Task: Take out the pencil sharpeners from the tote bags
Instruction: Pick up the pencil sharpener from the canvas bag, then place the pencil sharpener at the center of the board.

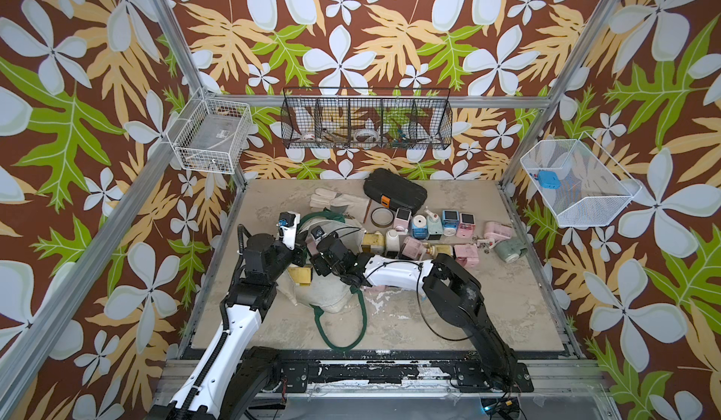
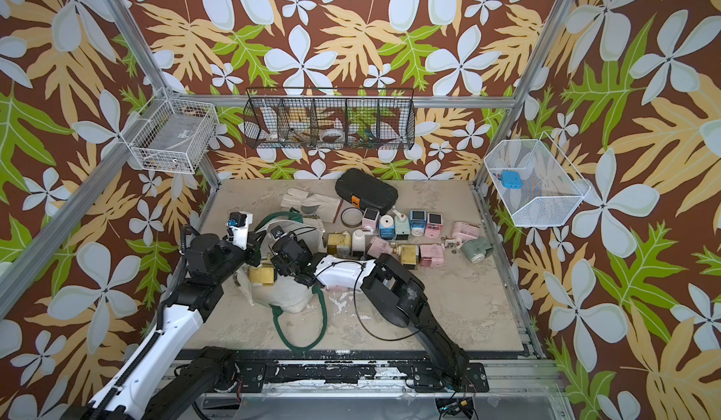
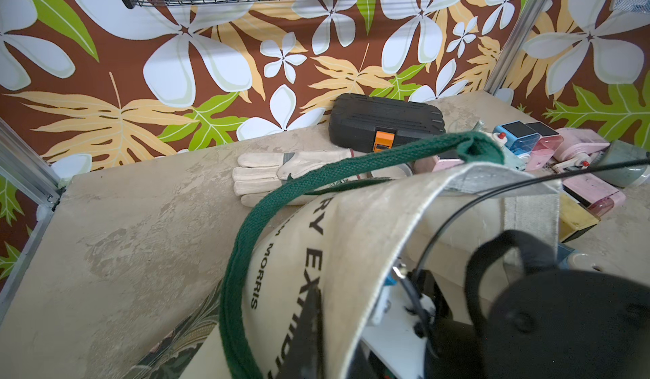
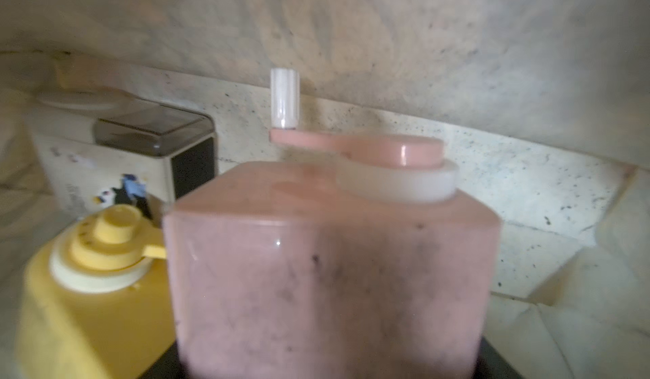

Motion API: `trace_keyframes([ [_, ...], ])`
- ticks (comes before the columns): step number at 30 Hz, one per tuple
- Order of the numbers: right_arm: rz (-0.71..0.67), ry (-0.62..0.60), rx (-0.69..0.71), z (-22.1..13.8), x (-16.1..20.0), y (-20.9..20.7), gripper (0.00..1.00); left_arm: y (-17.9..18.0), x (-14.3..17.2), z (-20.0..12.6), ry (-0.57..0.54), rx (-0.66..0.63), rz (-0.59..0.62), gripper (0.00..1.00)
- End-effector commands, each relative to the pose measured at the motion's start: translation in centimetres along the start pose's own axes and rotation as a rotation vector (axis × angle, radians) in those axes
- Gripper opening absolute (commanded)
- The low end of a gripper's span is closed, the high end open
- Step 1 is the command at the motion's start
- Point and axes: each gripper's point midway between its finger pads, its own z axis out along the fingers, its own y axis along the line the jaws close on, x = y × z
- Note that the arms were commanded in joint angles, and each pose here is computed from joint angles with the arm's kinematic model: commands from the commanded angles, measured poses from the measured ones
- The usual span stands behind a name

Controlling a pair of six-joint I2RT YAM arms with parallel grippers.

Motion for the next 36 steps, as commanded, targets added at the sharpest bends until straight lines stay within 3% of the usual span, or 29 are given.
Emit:
trace_keyframes([
  [1, -0.002, -0.066, -0.030, -1.9, -2.0, 0.6, 0.59, -0.2, -0.8, -0.1, -0.026, 0.013, -0.005, 0.00],
  [9, 0.003, -0.082, -0.093, -6.5, -1.4, 1.5, 0.56, -0.3, -0.9, -0.1, -0.029, 0.018, -0.008, 0.00],
  [21, -0.115, -0.042, -0.147, -13.1, 2.1, 4.0, 0.55, -0.2, -0.8, -0.1, -0.025, 0.014, -0.009, 0.00],
  [30, 0.004, -0.133, -0.086, -20.6, 2.1, -0.9, 0.55, -0.3, -0.9, -0.2, -0.032, 0.016, -0.010, 0.00],
  [36, 0.061, -0.175, 0.052, -24.6, 2.6, -5.8, 0.55, -0.3, -0.8, -0.2, -0.032, 0.018, -0.011, 0.00],
])
